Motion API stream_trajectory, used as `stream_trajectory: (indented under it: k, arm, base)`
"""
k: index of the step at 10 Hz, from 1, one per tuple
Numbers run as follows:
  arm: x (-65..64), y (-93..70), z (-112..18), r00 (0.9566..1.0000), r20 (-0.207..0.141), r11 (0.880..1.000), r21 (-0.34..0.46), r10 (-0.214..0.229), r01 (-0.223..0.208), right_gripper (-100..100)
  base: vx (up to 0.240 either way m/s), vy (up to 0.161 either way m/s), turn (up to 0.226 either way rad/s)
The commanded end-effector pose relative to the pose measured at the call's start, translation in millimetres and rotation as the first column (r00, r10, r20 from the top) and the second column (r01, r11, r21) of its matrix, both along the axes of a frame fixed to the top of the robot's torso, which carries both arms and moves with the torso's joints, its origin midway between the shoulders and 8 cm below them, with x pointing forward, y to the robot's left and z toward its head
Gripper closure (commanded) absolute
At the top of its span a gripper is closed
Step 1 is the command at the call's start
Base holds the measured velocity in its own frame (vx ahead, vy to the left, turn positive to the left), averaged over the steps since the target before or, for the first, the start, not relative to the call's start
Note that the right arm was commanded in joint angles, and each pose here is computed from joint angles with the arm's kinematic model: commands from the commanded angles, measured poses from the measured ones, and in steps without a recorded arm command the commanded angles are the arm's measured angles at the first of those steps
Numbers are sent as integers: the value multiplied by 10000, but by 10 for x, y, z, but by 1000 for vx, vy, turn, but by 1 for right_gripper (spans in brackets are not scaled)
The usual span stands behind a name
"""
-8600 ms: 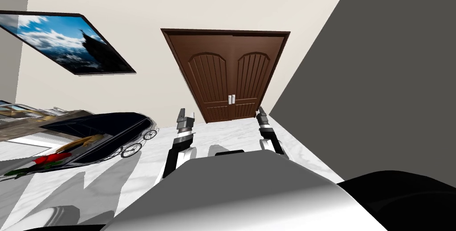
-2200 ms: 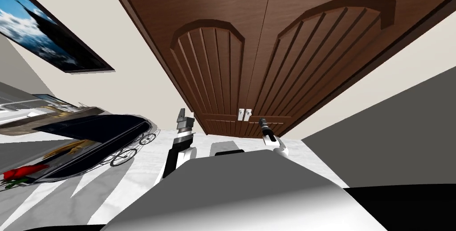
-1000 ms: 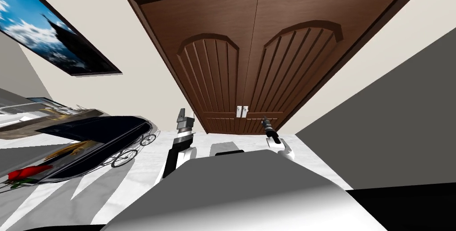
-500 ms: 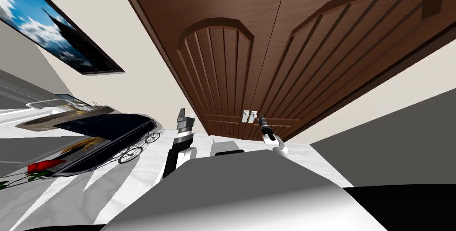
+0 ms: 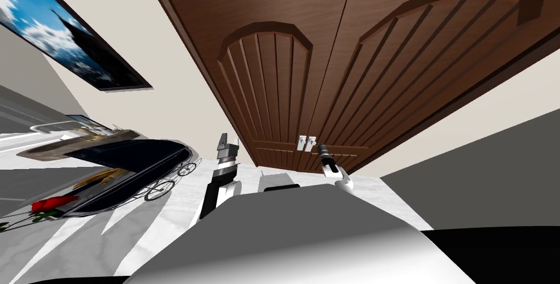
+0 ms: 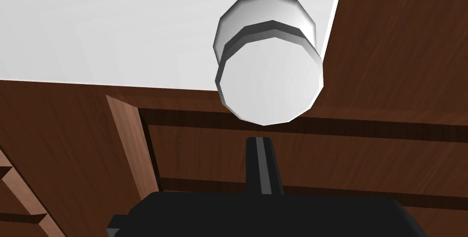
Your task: Pull the door open
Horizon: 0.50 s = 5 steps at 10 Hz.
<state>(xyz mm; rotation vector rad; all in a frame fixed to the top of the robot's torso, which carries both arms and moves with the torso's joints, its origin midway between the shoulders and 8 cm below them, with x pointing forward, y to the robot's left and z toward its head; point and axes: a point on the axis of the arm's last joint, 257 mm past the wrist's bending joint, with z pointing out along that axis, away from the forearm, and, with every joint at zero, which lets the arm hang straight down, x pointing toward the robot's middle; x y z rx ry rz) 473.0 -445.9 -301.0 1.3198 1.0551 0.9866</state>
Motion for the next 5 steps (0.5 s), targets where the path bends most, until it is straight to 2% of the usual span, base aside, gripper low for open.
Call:
stream_trajectory:
  k: [1, 2, 3, 5]
  arm:
    - [-1, 2, -4, 10000, -7, 10000, 4, 2, -2, 100]
    - [-1, 2, -4, 10000, -7, 10000, 4, 2, -2, 100]
    - [-97, -129, -51, 9997, -148, 9998, -53, -193, 193, -100]
    - [-123, -132, -63, 9997, -164, 9998, -46, -181, 180, -100]
  base:
    - [-14, -5, 0]
    - [0, 0, 0]
    - [-146, -84, -122]
    - [-216, -74, -63]
